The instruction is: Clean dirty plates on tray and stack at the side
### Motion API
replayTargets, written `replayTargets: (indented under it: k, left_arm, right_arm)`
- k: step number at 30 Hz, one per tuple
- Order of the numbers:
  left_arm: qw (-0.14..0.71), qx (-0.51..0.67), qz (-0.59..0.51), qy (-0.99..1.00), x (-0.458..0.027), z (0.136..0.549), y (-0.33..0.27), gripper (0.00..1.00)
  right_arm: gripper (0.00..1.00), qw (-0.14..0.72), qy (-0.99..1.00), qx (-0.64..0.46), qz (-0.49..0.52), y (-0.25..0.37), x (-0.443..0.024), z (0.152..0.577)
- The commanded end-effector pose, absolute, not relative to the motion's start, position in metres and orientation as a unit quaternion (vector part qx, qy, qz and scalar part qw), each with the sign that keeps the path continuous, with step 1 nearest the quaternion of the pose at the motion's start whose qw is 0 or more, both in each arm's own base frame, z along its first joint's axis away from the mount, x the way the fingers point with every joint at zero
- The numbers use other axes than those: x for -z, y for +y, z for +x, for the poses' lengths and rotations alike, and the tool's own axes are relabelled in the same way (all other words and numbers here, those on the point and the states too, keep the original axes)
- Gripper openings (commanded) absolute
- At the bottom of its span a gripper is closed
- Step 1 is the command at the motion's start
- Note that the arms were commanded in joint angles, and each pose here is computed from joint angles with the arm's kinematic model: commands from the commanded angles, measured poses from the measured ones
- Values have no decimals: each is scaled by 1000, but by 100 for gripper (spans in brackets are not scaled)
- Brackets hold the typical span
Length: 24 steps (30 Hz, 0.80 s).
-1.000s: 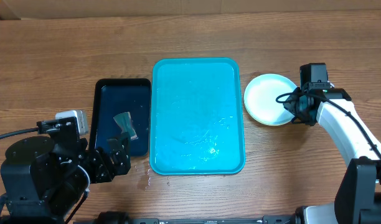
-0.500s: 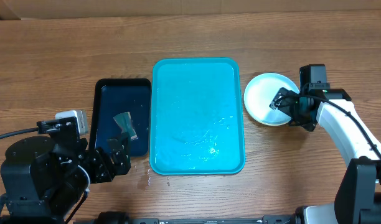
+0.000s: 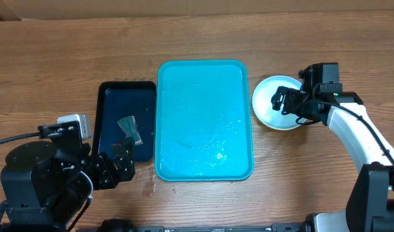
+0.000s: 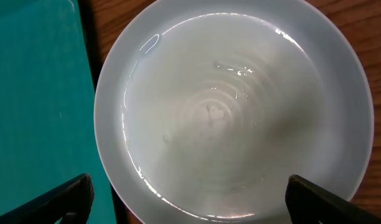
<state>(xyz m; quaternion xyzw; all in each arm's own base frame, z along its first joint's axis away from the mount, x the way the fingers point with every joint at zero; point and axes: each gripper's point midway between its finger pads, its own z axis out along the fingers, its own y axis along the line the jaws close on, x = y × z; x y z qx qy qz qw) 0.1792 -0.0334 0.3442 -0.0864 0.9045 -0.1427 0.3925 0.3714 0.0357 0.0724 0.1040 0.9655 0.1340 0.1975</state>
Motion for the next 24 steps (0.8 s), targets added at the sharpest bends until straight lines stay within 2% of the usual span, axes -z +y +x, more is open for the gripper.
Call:
replayTargets:
  k: [1,24]
  left_arm:
    - [399,139,-91,902,-348,179,-32,100]
    - [396,142,-84,903,-347,179,-34,100]
  right_arm:
    - [100,211,963,-138,94,37,-81,373]
    - [100,211,963,-138,94,37,-81,373]
